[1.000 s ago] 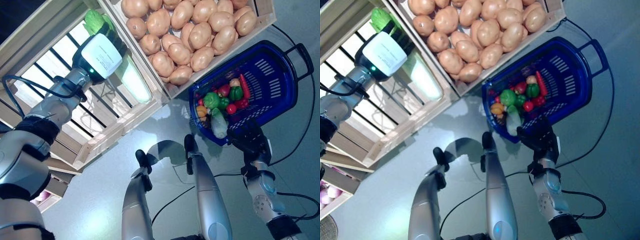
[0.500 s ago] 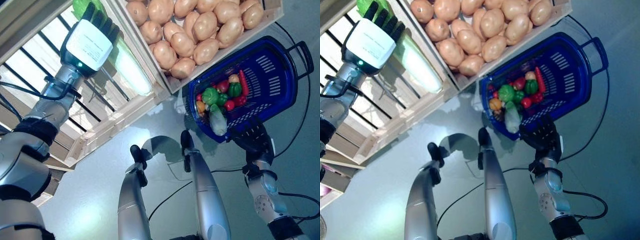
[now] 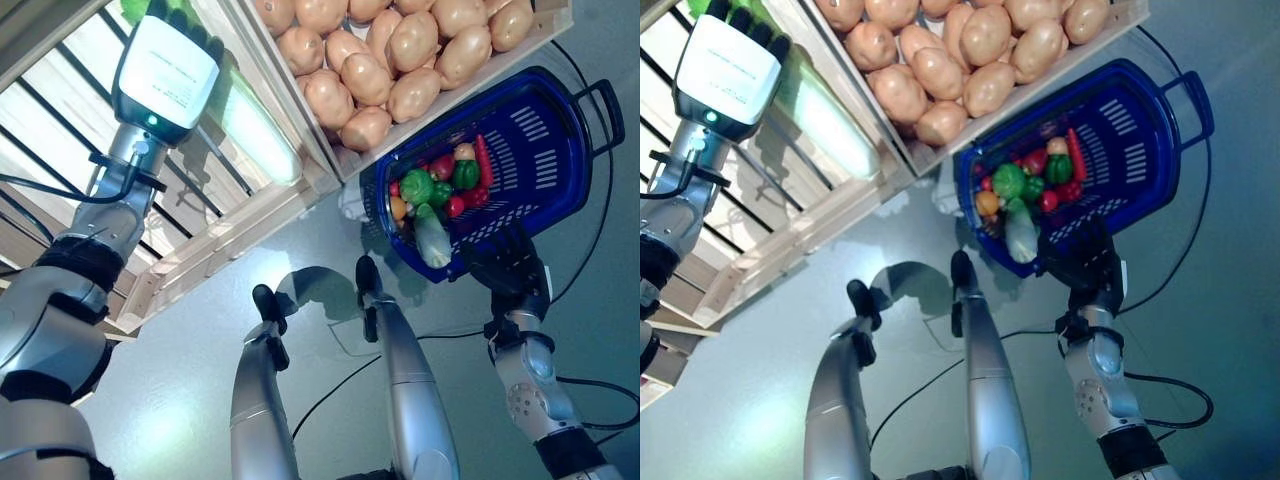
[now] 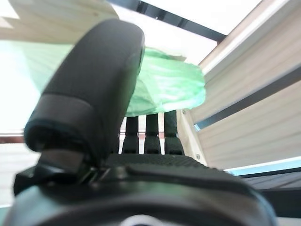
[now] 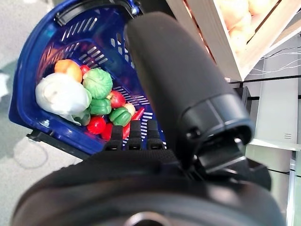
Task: Put vegetables into the basket
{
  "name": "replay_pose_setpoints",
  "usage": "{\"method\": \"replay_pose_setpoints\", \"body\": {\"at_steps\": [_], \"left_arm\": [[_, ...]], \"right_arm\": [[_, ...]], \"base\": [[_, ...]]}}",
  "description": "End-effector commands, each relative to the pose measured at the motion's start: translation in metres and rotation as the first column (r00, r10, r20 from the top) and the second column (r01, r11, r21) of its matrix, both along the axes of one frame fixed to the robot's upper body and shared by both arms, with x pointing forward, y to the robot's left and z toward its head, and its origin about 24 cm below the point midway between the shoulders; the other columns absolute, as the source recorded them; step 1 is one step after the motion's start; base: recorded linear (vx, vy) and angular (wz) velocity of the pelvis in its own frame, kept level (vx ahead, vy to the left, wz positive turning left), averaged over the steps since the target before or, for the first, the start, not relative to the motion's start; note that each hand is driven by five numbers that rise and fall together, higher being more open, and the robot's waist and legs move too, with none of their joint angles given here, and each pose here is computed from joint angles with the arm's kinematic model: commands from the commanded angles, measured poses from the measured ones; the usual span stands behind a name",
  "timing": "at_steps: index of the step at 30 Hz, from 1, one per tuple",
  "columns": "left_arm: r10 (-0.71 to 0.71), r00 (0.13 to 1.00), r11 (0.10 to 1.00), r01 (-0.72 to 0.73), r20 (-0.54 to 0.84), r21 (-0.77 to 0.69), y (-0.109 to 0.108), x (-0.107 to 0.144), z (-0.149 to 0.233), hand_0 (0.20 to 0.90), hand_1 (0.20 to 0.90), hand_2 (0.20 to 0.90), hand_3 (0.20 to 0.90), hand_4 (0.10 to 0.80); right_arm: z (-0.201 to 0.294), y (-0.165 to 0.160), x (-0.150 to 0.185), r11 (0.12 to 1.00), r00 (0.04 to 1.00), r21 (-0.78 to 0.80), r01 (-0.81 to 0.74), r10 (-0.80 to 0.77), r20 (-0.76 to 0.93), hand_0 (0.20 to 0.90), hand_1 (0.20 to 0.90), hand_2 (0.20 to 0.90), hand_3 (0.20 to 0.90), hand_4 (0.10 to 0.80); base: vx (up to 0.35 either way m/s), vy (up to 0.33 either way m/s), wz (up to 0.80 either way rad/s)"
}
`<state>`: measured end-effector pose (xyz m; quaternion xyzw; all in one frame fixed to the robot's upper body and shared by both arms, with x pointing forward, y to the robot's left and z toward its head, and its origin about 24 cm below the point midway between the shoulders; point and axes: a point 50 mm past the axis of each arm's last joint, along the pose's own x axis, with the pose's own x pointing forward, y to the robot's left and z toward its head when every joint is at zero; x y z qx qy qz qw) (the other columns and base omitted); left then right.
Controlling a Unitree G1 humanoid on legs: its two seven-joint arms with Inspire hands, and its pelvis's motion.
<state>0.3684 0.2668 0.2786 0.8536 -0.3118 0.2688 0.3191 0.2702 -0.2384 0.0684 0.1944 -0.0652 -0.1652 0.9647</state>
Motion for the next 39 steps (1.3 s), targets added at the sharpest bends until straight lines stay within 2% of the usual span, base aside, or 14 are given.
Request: {"method": "replay_pose_setpoints", "body": {"at_steps": [1,13,19,23,27,35,39], "left_arm": [[0.105,0.985,0.991,-0.093,0.134,-0.097,0.029,-0.016,0.039,0.300,0.300,0.300,0.300,0.400],[0.084,0.986,0.980,-0.056,0.145,-0.190,0.033,-0.020,0.042,0.300,0.300,0.300,0.300,0.400],[-0.035,0.981,0.943,0.095,0.190,-0.320,0.029,-0.022,0.043,0.300,0.300,0.300,0.300,0.400],[-0.175,0.942,0.870,0.284,0.285,-0.403,0.020,-0.029,0.047,0.300,0.300,0.300,0.300,0.400],[-0.242,0.905,0.795,0.392,0.349,-0.463,0.020,-0.036,0.044,0.300,0.300,0.300,0.300,0.400],[-0.313,0.862,0.695,0.493,0.398,-0.523,0.016,-0.048,0.030,0.300,0.300,0.300,0.300,0.400],[-0.355,0.834,0.543,0.551,0.421,-0.633,0.017,-0.051,0.013,0.300,0.300,0.300,0.300,0.400]], "right_arm": [[0.033,-0.015,-0.007,0.996,0.986,-0.028,0.085,-0.080,0.146,0.900,0.900,0.900,0.900,0.800],[0.040,-0.015,-0.004,0.996,0.983,-0.032,0.078,-0.071,0.172,0.900,0.900,0.900,0.900,0.800],[0.040,-0.011,-0.002,0.998,0.982,-0.034,0.058,-0.051,0.180,0.900,0.900,0.900,0.900,0.800],[0.039,-0.005,-0.002,0.998,0.982,-0.029,0.048,-0.041,0.183,0.900,0.900,0.900,0.900,0.800],[0.037,-0.001,-0.002,0.998,0.983,-0.040,0.046,-0.038,0.178,0.900,0.900,0.900,0.900,0.800],[0.037,0.006,-0.003,0.998,0.983,-0.047,0.030,-0.021,0.182,0.900,0.900,0.900,0.900,0.800],[0.033,0.012,-0.004,0.999,0.983,-0.051,0.007,0.003,0.186,0.900,0.900,0.900,0.900,0.800]], "base": [[0.000,0.000,0.00],[-0.026,-0.002,0.00],[0.000,0.000,0.00],[-0.004,-0.025,-0.01],[0.013,-0.014,0.04],[0.014,-0.024,0.06],[0.027,-0.039,0.04]]}}
